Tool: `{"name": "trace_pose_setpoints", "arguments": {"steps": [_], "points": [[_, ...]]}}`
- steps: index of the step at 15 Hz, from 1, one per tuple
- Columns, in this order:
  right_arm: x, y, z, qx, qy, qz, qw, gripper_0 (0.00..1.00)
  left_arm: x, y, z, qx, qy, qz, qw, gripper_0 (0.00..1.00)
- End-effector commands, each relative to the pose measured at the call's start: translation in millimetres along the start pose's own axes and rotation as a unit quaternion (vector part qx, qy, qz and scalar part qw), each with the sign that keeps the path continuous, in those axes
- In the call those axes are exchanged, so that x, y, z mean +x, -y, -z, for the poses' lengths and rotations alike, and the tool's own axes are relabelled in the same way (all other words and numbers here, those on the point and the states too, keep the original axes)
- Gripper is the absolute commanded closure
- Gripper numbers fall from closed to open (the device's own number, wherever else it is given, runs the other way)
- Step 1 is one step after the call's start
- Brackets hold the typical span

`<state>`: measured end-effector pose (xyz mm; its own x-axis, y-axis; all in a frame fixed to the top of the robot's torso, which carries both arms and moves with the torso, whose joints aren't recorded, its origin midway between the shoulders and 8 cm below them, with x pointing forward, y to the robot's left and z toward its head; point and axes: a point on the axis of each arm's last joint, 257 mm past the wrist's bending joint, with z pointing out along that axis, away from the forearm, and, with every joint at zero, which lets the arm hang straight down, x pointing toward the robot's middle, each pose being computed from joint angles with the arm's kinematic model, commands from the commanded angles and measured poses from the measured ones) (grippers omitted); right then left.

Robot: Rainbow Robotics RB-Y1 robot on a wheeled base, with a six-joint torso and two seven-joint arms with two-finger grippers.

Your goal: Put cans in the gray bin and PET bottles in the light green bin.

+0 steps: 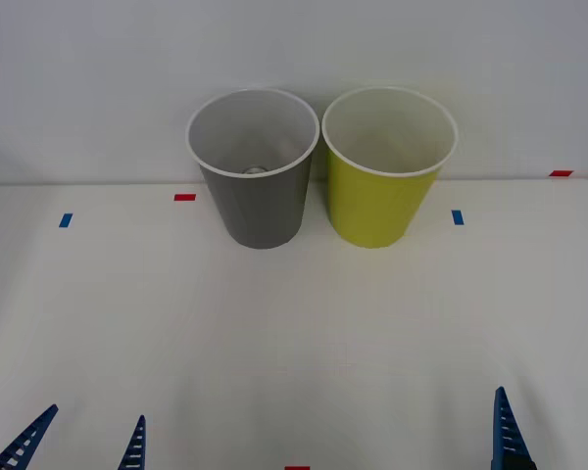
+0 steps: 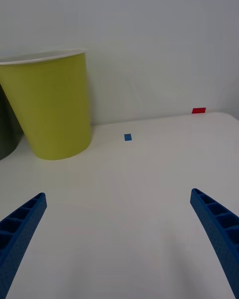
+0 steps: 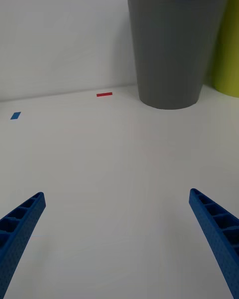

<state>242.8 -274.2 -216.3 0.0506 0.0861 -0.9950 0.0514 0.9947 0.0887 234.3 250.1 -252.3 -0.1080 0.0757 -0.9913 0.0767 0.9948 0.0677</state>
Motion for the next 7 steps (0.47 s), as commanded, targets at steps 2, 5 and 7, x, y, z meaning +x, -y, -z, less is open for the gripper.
{"name": "trace_pose_setpoints", "arguments": {"steps": [2, 5, 7], "points": [[0.0, 0.0, 0.0, 0.0, 0.0, 0.0, 1.0, 0.0, 0.0, 0.0, 0.0, 0.0, 0.0, 0.0, 1.0, 0.0], [0.0, 0.0, 0.0, 0.0, 0.0, 0.0, 1.0, 0.0, 0.0, 0.0, 0.0, 0.0, 0.0, 0.0, 1.0, 0.0], [0.0, 0.0, 0.0, 0.0, 0.0, 0.0, 1.0, 0.0, 0.0, 0.0, 0.0, 0.0, 0.0, 0.0, 1.0, 0.0]]}}
